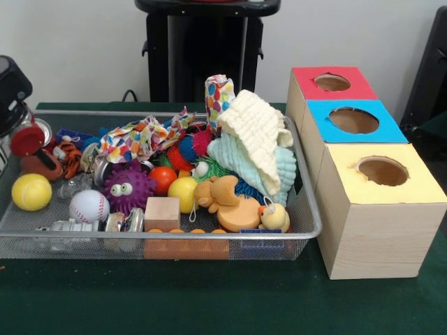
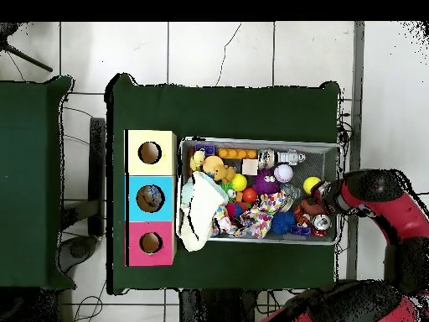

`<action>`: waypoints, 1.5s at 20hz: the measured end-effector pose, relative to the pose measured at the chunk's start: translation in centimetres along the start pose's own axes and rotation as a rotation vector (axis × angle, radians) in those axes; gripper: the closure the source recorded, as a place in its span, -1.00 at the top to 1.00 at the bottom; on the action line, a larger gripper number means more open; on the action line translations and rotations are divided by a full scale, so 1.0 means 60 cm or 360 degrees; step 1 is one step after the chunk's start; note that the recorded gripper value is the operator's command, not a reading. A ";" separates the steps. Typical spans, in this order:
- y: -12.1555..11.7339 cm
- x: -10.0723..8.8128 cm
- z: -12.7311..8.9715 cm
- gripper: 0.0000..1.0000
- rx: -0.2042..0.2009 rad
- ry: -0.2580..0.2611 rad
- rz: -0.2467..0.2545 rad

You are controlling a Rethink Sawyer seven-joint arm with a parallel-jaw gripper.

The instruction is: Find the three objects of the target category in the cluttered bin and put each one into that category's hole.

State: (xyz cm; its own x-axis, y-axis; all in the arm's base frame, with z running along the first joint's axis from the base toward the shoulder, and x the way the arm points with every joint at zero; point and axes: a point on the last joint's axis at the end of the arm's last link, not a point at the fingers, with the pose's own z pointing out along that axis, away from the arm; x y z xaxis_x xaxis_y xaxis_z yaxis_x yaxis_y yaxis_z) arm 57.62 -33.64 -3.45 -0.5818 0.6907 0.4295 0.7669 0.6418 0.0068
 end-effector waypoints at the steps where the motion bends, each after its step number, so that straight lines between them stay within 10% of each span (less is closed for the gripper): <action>1: 0.005 0.002 0.009 -1.00 -0.0007 0.0014 -0.0006; 13: 0.031 0.026 0.065 -1.00 -0.0041 0.0265 -0.0043; 30: 0.027 -0.034 0.024 -1.00 0.0090 0.0246 -0.0122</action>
State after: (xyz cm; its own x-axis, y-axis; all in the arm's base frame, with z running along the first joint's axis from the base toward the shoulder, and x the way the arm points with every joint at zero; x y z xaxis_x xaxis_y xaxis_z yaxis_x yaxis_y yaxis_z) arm 59.67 -33.54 -5.65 -0.5861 0.5824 0.5634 0.7028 0.7113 -0.0042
